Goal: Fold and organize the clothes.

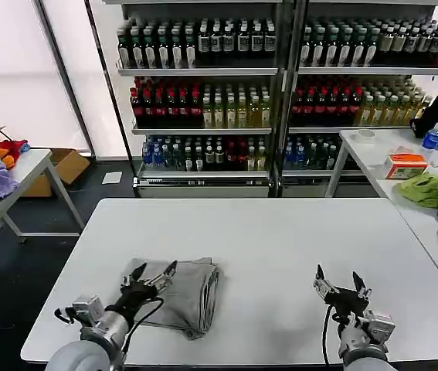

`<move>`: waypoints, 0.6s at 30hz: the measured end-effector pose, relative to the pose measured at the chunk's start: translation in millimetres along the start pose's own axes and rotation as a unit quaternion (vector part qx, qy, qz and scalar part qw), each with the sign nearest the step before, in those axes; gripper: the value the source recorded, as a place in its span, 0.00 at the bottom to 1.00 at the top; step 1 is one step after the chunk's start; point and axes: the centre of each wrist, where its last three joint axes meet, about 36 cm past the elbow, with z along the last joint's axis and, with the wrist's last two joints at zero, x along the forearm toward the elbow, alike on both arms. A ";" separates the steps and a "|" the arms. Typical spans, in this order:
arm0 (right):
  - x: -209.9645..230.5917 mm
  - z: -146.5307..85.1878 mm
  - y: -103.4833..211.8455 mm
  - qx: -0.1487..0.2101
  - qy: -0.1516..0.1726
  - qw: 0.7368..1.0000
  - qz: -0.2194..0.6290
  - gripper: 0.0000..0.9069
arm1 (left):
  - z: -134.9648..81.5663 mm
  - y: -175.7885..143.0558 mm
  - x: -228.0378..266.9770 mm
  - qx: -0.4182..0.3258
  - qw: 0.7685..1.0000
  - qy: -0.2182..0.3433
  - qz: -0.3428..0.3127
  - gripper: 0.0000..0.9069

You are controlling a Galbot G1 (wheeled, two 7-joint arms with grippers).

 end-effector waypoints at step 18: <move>4.6 -0.1 4.7 -0.001 0.002 1.000 -0.008 1.00 | 15.2 49.4 -16.0 -0.069 0.995 0.017 -0.071 1.00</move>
